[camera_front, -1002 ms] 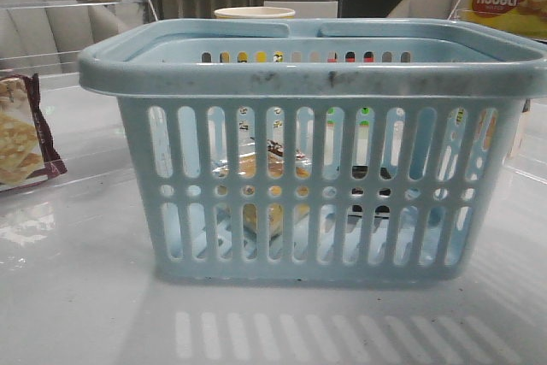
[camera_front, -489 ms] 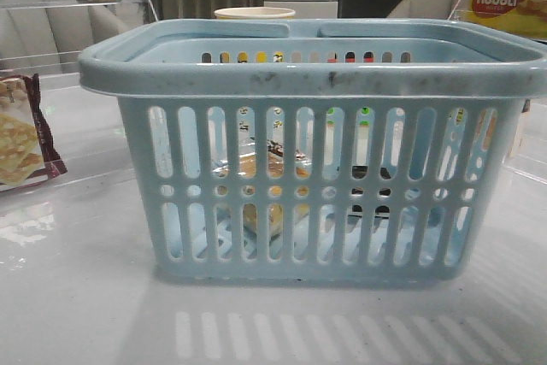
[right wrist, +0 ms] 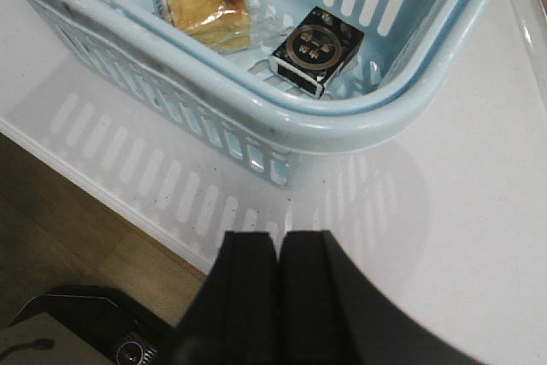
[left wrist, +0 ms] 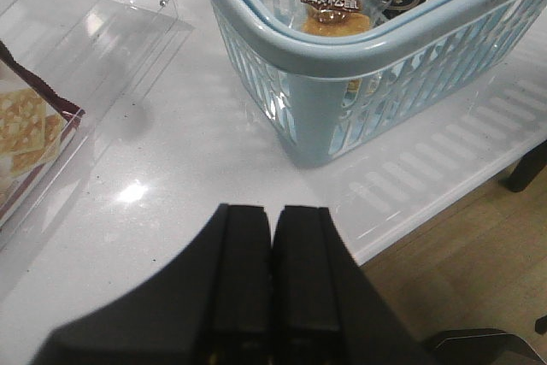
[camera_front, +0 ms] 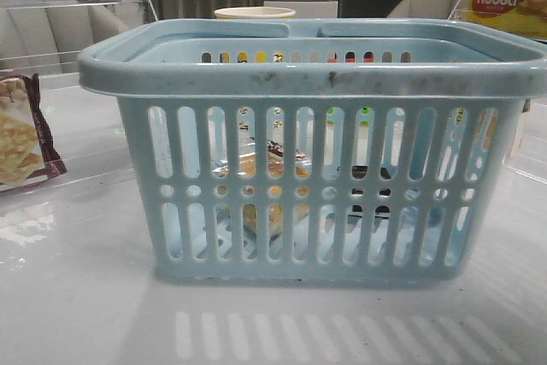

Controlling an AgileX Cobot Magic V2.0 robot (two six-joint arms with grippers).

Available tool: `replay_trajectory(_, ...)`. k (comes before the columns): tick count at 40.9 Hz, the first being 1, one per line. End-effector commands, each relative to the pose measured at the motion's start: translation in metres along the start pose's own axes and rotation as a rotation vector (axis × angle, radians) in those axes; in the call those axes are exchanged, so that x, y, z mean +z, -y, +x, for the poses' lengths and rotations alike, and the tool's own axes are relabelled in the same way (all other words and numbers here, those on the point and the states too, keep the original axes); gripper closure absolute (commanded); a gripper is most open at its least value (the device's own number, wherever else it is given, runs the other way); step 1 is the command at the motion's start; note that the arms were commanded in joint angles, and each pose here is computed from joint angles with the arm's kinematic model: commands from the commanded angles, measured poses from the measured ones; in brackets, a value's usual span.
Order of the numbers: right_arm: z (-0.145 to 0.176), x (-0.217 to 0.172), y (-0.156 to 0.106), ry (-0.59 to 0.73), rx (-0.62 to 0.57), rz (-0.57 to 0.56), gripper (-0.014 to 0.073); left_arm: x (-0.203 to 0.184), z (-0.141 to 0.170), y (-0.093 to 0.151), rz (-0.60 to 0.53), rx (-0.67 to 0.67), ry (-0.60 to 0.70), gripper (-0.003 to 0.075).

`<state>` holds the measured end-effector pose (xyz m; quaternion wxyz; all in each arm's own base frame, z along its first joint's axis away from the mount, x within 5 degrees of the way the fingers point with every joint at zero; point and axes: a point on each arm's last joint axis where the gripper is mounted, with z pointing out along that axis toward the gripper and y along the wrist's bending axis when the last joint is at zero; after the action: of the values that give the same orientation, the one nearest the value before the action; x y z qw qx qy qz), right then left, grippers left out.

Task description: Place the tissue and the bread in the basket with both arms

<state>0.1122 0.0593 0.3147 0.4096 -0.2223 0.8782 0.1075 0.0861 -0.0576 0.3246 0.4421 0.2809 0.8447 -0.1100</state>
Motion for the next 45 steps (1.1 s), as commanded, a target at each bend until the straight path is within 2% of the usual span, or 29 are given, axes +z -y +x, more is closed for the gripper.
replay_trajectory(1,-0.012,-0.006,0.001,0.095,-0.021,0.011,0.0530,-0.006,-0.013,0.000,0.003,-0.003,0.095,0.0626)
replay_trajectory(7,-0.012,-0.006,0.001,0.095,-0.021,0.011,0.0530,-0.007,-0.010,-0.001,-0.001,-0.006,0.113,0.0626)
replay_trajectory(9,-0.012,-0.006,0.001,0.095,-0.021,0.011,0.0530,-0.007,-0.005,-0.003,-0.020,-0.038,0.127,0.0626)
replay_trajectory(11,-0.012,-0.006,0.001,0.093,-0.021,0.011,0.0530,-0.009,0.003,-0.010,-0.086,-0.041,0.162,0.0626)
replay_trajectory(20,-0.012,-0.006,0.001,0.092,-0.021,0.011,0.0530,-0.013,0.050,-0.022,-0.359,-0.125,0.503,0.0626)
replay_trajectory(25,-0.012,-0.006,0.001,0.090,-0.021,0.011,0.0530,-0.006,0.079,-0.022,-0.467,-0.152,0.624,0.0625)
replay_trajectory(30,-0.012,-0.006,0.001,0.089,-0.021,0.011,0.0530,0.003,0.102,-0.021,-0.522,-0.198,0.710,0.0625)
replay_trajectory(38,-0.012,-0.006,0.001,0.089,-0.021,0.011,0.0530,0.017,0.122,-0.019,-0.538,-0.192,0.758,0.0626)
replay_trajectory(45,-0.011,-0.006,0.001,0.085,-0.021,0.011,0.0530,0.020,0.125,-0.020,-0.533,-0.207,0.702,0.0626)
